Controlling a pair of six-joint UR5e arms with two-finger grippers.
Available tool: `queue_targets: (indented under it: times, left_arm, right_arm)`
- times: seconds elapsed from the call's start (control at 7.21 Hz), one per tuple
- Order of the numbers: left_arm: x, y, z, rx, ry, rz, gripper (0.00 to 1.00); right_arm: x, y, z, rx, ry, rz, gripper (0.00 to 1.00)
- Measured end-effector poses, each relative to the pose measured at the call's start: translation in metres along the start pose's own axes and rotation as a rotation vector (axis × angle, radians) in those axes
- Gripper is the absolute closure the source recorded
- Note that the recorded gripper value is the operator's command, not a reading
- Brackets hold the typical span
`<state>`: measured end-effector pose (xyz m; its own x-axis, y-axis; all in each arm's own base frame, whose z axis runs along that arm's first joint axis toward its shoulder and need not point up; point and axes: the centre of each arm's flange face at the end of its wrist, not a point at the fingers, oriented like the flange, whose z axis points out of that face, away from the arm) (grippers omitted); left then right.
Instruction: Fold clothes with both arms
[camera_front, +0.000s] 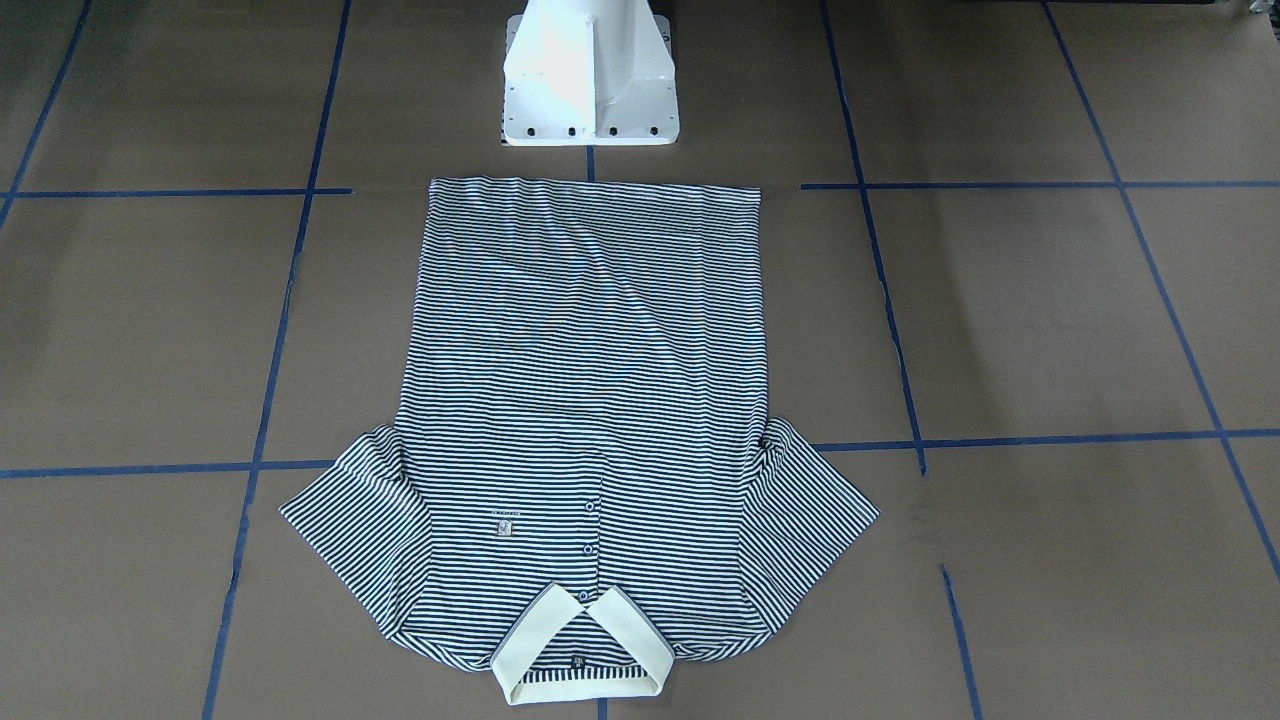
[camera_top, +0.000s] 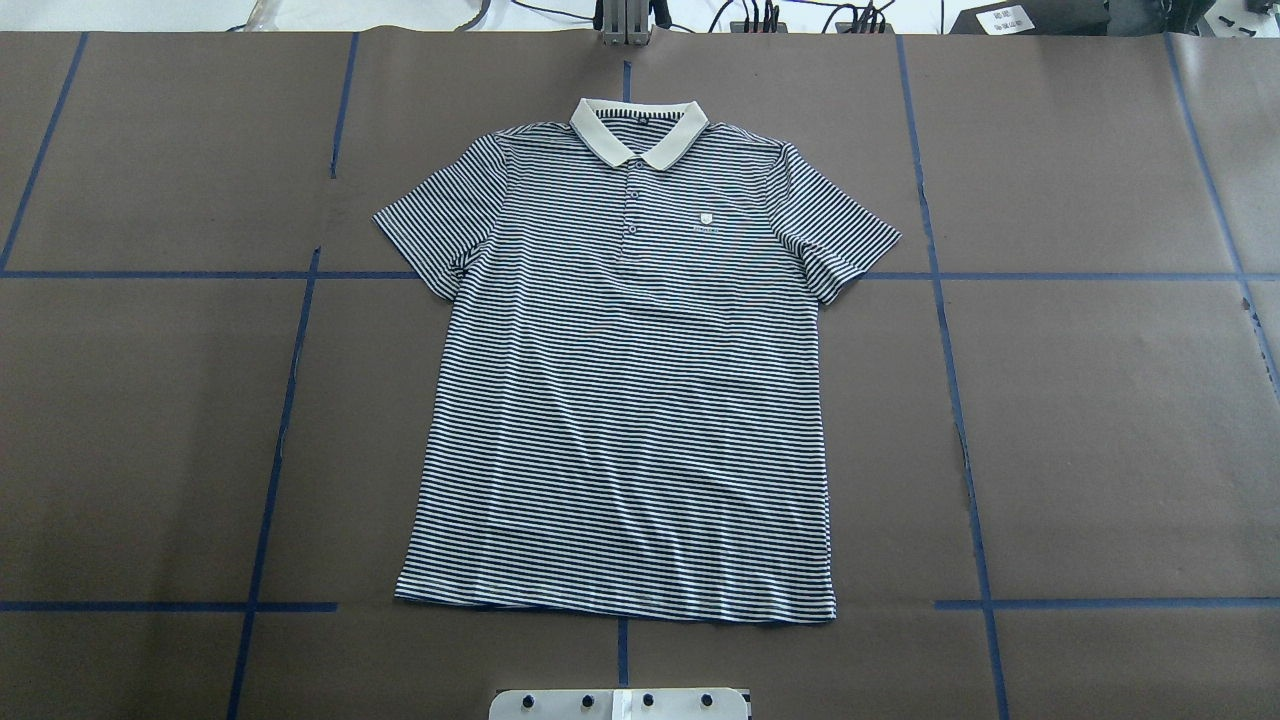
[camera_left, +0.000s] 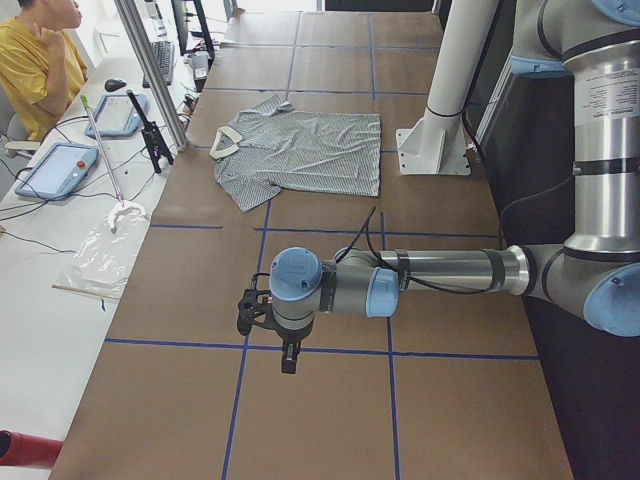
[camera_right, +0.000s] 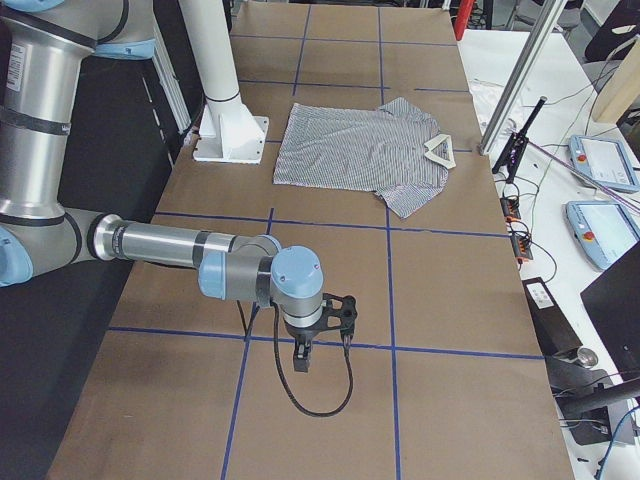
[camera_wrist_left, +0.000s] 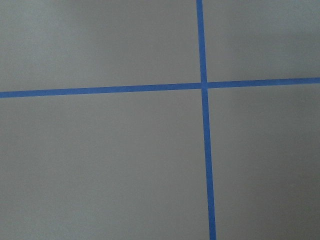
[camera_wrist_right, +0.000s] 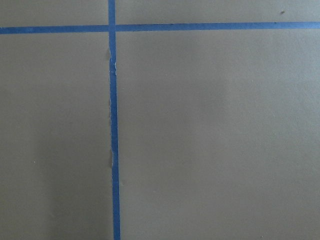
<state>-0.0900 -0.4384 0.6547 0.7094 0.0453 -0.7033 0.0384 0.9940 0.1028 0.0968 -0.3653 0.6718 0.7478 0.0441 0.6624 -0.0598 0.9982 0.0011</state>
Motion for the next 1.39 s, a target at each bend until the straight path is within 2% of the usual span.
queue_targets:
  times: [0.42,0.56,0.69,0.97,1.11,1.25,1.39]
  left_arm:
    - [-0.001,0.002,0.001,-0.001,-0.003,0.008,0.0]
    - [0.001,0.001,0.001,0.011,-0.003,0.028,0.0]
    - [0.005,-0.003,-0.002,0.049,-0.003,0.074,0.0]
    - [0.023,-0.017,-0.02,0.21,-0.002,0.239,0.0]
    - [0.036,-0.037,-0.033,0.325,-0.009,0.351,0.0]
    - [0.046,-0.066,-0.044,0.432,-0.013,0.457,0.0]
    - [0.052,-0.084,-0.048,0.487,-0.011,0.514,0.0]
  right_arm:
    - [-0.008,-0.001,-0.009,0.018,-0.001,-0.017,0.0]
    - [-0.015,-0.004,-0.016,0.033,-0.001,-0.029,0.0]
    - [-0.029,-0.012,-0.031,0.069,-0.004,-0.06,0.0]
    - [-0.06,-0.047,-0.064,0.222,-0.008,-0.197,0.0]
    - [-0.063,-0.062,-0.066,0.276,-0.02,-0.247,0.0]
    - [-0.061,-0.071,-0.06,0.296,-0.055,-0.275,0.0]
    - [-0.061,-0.08,-0.054,0.305,-0.1,-0.298,0.0]
